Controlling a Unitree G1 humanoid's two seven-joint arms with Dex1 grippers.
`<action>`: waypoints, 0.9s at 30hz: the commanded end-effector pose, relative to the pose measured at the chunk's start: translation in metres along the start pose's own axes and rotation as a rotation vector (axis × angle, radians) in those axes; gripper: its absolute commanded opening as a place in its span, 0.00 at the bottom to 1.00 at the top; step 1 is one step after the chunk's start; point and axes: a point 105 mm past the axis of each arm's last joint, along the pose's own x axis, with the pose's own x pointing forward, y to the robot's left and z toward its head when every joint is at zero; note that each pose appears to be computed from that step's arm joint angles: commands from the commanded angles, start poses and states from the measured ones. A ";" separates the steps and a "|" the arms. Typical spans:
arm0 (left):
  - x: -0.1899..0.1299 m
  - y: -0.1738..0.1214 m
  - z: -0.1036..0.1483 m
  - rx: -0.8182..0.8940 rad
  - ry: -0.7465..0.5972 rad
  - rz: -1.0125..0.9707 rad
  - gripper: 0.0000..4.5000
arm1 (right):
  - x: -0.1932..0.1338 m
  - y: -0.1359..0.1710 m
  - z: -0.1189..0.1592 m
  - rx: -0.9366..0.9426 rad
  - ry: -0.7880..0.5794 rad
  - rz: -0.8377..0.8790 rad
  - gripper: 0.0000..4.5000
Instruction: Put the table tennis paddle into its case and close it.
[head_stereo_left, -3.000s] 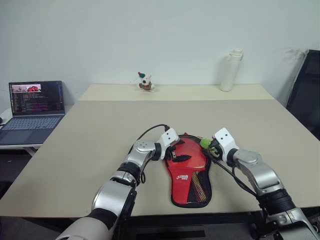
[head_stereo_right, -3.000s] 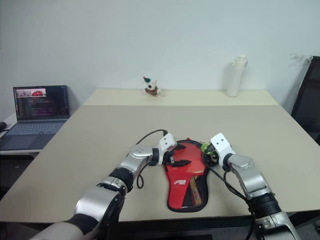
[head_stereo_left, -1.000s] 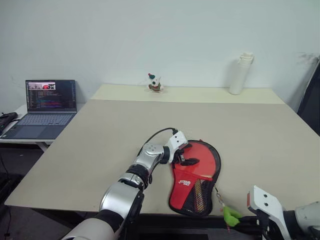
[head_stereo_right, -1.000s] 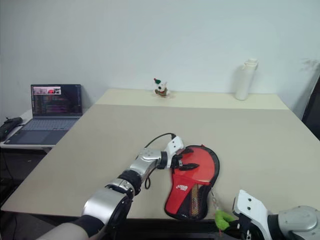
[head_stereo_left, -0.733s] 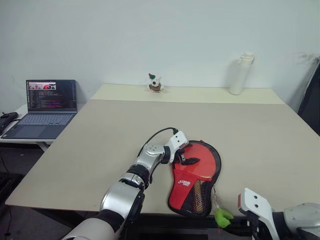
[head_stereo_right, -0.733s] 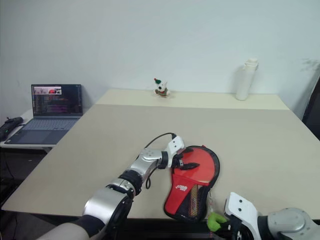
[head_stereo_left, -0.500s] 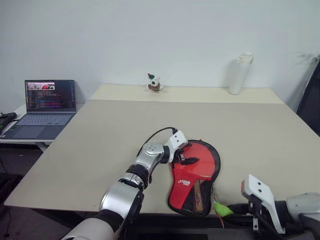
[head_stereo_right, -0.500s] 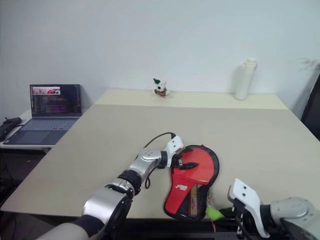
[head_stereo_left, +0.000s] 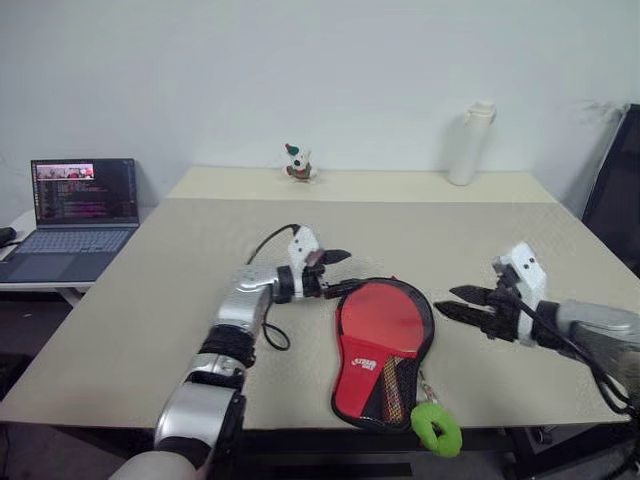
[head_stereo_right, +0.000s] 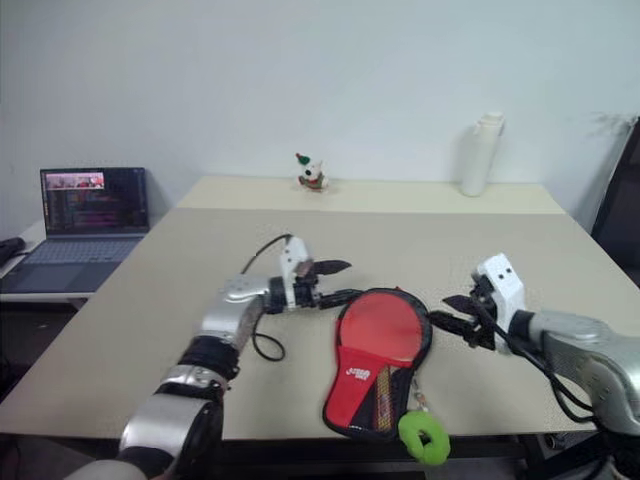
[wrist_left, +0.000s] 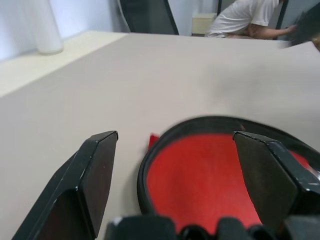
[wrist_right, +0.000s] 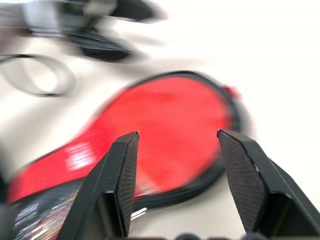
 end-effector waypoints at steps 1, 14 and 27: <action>-0.017 -0.010 0.010 -0.003 0.002 -0.060 0.90 | 0.016 -0.014 0.003 -0.013 -0.035 -0.085 0.61; -0.055 -0.023 -0.003 -0.049 0.090 0.012 0.90 | 0.058 -0.025 -0.037 0.108 0.016 -0.166 0.61; -0.052 -0.025 -0.001 -0.035 0.101 0.029 0.90 | 0.087 -0.019 -0.035 0.266 0.016 -0.122 0.01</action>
